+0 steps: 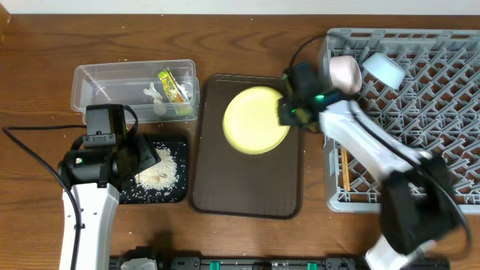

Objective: Sort waste into correct bins and load items into the dishwasher rack

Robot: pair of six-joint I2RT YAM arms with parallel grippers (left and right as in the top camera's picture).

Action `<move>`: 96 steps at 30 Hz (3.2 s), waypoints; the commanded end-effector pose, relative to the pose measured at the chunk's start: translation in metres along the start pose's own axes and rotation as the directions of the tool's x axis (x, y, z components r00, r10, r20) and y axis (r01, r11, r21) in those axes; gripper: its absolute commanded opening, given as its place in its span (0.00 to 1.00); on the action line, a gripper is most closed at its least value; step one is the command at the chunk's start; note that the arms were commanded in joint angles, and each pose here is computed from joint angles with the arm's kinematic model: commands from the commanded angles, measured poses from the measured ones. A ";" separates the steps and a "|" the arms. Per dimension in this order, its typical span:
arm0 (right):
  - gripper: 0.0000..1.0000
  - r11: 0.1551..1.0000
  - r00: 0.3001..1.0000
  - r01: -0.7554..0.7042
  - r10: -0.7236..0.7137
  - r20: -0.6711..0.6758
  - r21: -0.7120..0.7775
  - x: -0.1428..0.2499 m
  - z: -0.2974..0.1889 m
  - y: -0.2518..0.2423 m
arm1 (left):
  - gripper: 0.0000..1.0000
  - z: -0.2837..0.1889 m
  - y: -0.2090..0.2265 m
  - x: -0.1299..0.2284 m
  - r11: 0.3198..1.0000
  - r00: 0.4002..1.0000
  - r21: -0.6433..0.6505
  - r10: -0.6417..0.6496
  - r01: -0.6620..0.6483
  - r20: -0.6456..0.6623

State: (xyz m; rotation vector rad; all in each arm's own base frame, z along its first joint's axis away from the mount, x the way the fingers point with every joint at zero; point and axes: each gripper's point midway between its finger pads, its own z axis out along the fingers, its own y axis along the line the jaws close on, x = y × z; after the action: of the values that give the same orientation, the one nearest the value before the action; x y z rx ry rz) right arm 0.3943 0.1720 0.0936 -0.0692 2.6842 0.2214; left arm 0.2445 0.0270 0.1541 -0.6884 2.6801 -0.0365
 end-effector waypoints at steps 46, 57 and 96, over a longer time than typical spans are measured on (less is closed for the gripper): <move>0.01 0.731 0.994 -0.046 -0.034 0.103 0.681 -0.029 -0.147 -0.262 | 0.67 -0.002 0.002 -0.001 1.000 1.000 -0.007 -0.019 0.019 0.001; 0.38 0.941 0.987 -0.024 -0.031 0.159 0.338 -0.037 -0.120 -0.197 | 0.67 -0.002 0.003 0.000 1.000 1.000 -0.009 -0.019 0.019 -0.004; 0.99 0.978 0.978 -0.207 0.207 0.025 -0.005 0.069 -0.162 -0.125 | 0.84 -0.028 -0.028 0.064 0.937 0.944 0.144 0.327 -0.319 -0.036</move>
State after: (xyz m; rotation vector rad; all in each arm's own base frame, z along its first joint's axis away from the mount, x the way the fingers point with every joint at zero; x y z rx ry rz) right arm 0.2867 0.0269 0.1885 0.1539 2.7006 0.3308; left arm 0.2034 -0.0299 0.1500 -0.2244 2.8711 -0.1363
